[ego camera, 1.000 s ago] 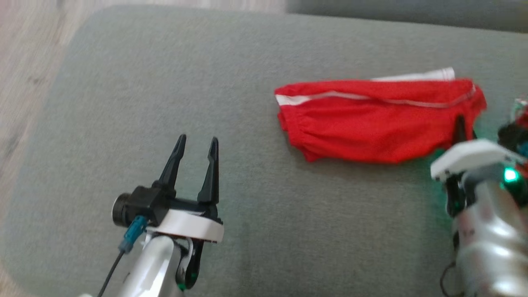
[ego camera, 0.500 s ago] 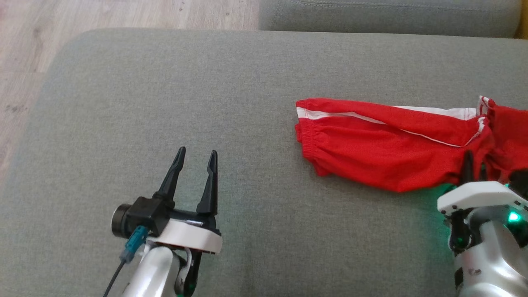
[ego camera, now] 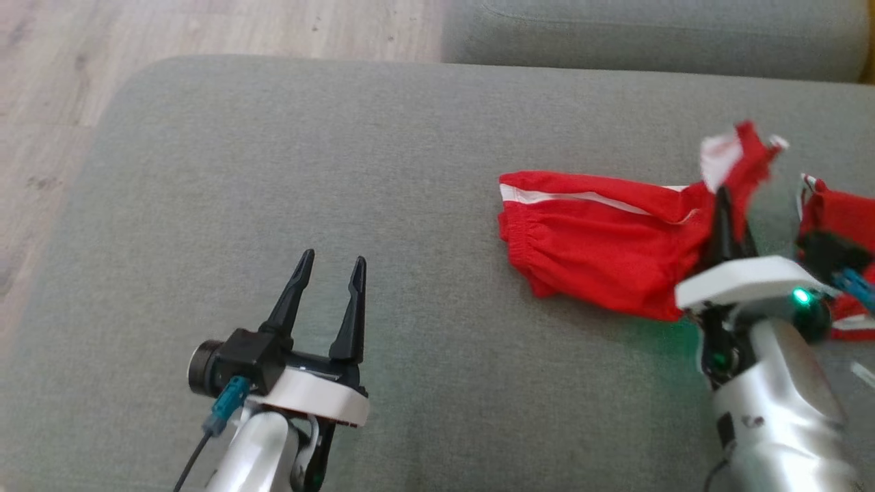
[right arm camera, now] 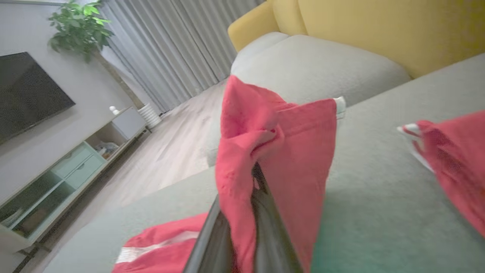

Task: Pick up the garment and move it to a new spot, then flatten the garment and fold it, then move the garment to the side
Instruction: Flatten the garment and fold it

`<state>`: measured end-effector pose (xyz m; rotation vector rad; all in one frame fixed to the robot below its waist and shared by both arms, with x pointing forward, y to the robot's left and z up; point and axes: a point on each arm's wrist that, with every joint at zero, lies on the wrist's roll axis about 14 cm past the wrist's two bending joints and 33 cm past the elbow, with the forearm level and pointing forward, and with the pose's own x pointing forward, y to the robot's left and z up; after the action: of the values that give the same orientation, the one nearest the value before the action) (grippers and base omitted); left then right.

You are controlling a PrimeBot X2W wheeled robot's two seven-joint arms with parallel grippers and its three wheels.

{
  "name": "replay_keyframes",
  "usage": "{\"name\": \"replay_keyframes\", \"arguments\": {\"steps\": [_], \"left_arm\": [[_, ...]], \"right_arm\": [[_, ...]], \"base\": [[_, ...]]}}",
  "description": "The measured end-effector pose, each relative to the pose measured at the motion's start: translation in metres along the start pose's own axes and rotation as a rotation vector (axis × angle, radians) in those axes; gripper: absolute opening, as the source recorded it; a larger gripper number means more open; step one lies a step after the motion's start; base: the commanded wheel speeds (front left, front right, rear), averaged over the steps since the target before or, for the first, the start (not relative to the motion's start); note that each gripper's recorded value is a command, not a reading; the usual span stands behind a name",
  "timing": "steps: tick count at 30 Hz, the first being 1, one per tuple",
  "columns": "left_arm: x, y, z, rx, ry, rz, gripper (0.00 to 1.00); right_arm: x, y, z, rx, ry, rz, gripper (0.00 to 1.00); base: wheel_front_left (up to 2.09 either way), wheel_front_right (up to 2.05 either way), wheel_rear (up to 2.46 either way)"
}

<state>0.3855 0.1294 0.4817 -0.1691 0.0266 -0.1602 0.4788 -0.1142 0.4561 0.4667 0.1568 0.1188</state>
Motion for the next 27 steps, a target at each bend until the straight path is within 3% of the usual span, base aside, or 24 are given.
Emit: {"name": "replay_keyframes", "arguments": {"steps": [9, 21, 27], "left_arm": [[-0.013, 0.016, 0.008, 0.008, -0.021, 0.055, 1.00], [-0.031, 0.033, 0.005, 0.008, -0.011, 0.118, 1.00], [-0.033, 0.036, 0.003, 0.008, -0.007, 0.128, 1.00]], "right_arm": [[0.006, 0.090, -0.021, -0.094, 0.063, 0.270, 0.00], [-0.003, 0.156, -0.055, -0.142, 0.158, 0.472, 0.00], [-0.016, 0.160, -0.087, -0.228, 0.256, 0.532, 0.00]], "base": [[0.00, 0.00, 0.00], [0.00, 0.00, 0.00], [0.00, 0.00, 0.00]]}}
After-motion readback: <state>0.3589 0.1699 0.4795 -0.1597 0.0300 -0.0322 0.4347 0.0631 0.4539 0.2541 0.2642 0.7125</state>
